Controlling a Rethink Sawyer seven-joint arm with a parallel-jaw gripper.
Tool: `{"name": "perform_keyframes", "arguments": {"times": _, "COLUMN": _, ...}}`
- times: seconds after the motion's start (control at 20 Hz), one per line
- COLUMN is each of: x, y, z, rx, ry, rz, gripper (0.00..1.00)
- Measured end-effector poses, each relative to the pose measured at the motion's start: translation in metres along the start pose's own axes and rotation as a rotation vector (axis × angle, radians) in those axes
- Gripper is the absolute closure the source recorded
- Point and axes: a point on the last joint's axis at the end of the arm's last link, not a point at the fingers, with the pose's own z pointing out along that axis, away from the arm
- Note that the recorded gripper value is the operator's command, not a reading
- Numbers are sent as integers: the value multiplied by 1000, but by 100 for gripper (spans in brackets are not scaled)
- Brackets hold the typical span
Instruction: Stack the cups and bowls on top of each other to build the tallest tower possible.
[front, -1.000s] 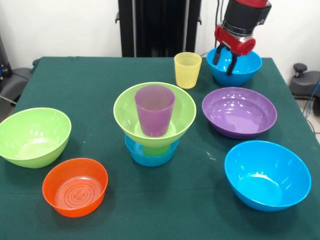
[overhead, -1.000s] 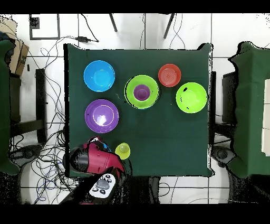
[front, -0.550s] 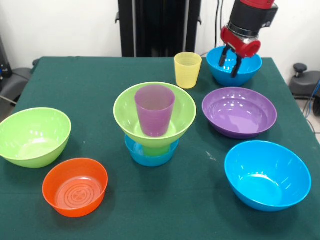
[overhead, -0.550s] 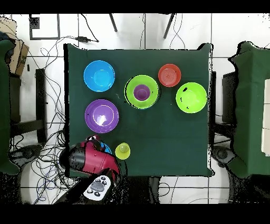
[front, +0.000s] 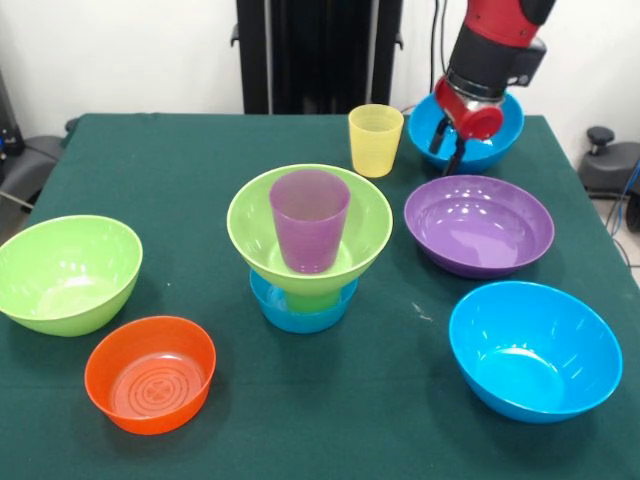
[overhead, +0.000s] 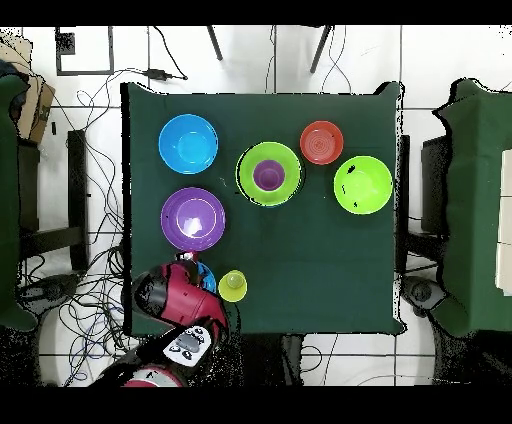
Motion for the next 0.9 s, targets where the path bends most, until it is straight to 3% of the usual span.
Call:
{"name": "perform_keyframes", "arguments": {"times": 0.4, "x": 1, "y": -11, "z": 22, "rx": 9, "ry": -34, "rz": 70, "gripper": 0}}
{"name": "perform_keyframes", "arguments": {"times": 0.9, "x": 17, "y": -12, "z": 11, "rx": 9, "ry": -37, "rz": 58, "gripper": 0}}
